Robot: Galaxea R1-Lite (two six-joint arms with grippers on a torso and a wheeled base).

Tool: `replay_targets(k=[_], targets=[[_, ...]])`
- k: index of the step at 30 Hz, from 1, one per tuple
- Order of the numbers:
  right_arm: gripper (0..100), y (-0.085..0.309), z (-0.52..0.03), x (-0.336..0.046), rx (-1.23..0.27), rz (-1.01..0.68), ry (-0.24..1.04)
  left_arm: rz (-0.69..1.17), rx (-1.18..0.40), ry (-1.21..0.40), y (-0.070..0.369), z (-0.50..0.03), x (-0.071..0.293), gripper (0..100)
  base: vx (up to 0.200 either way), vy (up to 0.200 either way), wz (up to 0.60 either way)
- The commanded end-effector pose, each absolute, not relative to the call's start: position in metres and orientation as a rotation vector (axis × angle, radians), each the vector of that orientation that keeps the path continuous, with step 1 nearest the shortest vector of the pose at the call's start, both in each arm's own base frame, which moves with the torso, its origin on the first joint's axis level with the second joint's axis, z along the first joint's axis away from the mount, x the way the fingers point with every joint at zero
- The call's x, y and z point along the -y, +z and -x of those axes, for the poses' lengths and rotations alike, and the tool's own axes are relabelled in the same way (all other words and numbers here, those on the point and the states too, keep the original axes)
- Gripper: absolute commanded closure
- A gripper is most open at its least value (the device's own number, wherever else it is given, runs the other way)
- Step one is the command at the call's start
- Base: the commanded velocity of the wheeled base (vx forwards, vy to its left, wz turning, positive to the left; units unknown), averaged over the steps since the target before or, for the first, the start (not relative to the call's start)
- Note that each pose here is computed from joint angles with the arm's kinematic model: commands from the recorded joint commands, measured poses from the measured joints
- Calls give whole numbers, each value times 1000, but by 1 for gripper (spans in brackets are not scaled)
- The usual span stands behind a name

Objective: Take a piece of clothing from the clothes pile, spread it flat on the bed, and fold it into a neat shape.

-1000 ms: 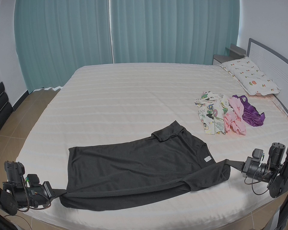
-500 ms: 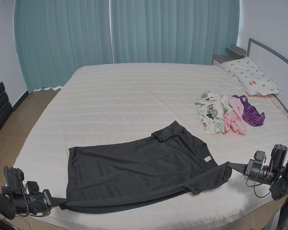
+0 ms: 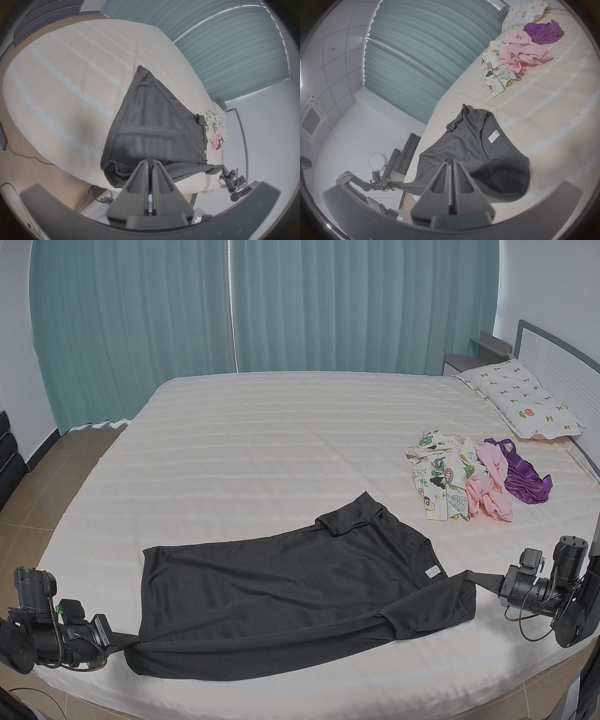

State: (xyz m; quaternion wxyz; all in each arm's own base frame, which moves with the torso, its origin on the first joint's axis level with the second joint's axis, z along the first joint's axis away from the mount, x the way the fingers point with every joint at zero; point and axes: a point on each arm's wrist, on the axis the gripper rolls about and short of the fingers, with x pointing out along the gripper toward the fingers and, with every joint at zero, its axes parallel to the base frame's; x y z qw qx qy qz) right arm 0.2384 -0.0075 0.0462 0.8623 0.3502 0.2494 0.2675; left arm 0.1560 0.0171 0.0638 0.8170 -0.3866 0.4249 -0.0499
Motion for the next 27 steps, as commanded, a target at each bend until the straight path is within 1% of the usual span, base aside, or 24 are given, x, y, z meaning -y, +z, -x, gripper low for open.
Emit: replay_targets(k=[1, 6, 12, 20, 27], targets=[[100, 28, -259, 7, -546, -741, 563, 843, -971, -79, 51, -181, -22, 100, 0, 0, 0], [100, 21, -270, 7, -548, -740, 567, 855, -1010, -62, 41, -193, -24, 100, 0, 0, 0], [100, 13, -283, 1, -554, -735, 589, 845, -1036, -1, 29, -210, -29, 100, 0, 0, 0], [100, 1, -297, -3, -567, -735, 601, 844, -1035, -1, 23, -229, -32, 100, 0, 0, 0], [100, -4, -301, -3, -569, -735, 598, 849, -1061, 16, 14, -235, -34, 100, 0, 0, 0]])
